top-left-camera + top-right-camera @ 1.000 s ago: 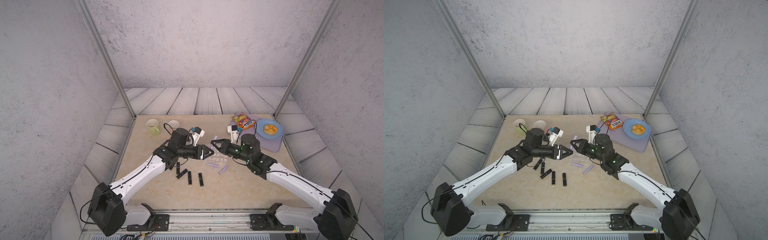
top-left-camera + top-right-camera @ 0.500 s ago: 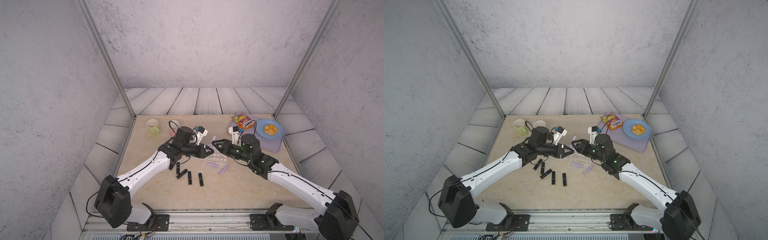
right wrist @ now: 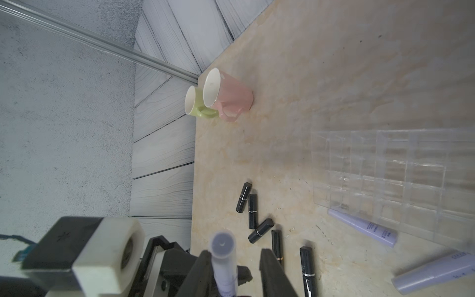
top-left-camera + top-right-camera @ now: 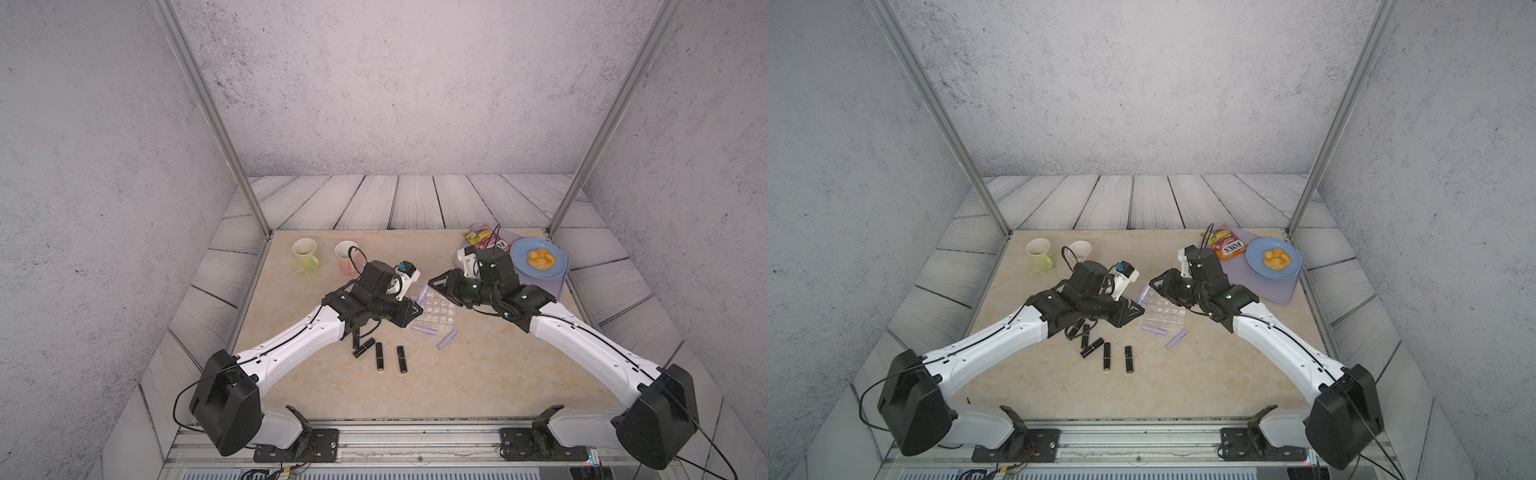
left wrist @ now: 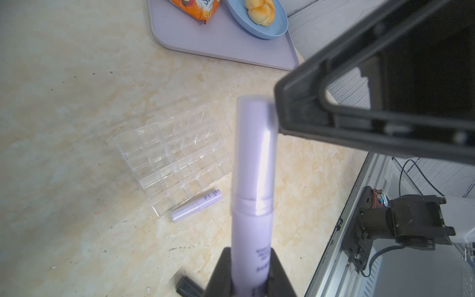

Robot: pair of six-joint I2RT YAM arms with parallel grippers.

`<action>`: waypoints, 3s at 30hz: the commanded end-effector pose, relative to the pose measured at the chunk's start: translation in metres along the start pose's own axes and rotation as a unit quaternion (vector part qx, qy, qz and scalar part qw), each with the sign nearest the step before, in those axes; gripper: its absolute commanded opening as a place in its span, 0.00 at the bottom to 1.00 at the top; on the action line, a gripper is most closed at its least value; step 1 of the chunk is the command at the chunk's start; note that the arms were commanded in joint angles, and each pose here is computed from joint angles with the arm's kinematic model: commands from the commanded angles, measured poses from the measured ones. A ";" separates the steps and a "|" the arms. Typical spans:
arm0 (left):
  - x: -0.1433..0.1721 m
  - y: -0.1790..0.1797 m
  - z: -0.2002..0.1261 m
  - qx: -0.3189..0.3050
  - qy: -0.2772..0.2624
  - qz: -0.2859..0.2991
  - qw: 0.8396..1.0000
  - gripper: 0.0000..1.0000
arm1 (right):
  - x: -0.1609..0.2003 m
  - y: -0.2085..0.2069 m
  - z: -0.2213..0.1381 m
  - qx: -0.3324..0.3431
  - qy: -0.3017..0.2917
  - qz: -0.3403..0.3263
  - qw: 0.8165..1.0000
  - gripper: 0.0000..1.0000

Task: Arrange the lipsticks in the organizer
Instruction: Pick up the lipstick at the center of the board, then place the lipstick in the storage box.

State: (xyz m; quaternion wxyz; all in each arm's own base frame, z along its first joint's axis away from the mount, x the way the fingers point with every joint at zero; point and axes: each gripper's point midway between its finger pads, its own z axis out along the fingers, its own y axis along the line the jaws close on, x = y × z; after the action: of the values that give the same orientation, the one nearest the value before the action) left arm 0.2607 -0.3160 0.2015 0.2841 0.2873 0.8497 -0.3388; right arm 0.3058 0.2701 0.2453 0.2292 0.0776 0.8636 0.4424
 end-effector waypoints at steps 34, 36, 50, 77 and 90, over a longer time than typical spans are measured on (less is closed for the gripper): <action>-0.006 0.130 -0.093 -0.171 -0.100 -0.230 0.953 0.74 | -0.069 -0.041 -0.014 0.106 -0.211 -0.163 0.958 0.00; 0.002 0.147 -0.092 -0.186 -0.093 -0.261 0.943 0.73 | -0.073 -0.049 -0.006 0.127 -0.230 -0.196 0.945 0.00; 0.034 0.183 -0.075 -0.167 -0.057 -0.337 0.925 0.70 | -0.052 -0.050 0.073 0.224 -0.240 -0.372 0.868 0.00; 0.038 0.188 -0.070 -0.148 -0.056 -0.354 0.922 0.68 | -0.048 -0.043 0.115 0.205 -0.277 -0.371 0.863 0.00; 0.039 0.189 -0.069 -0.144 -0.057 -0.360 0.920 0.68 | -0.032 -0.049 0.114 0.198 -0.247 -0.358 0.878 0.00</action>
State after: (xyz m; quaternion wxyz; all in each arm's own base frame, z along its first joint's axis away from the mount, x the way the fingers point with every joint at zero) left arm 0.3436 -0.1418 0.1460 0.2356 -0.0967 0.9175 -0.3054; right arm 0.3960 0.3112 0.1652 0.5708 -0.0905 0.8091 0.1072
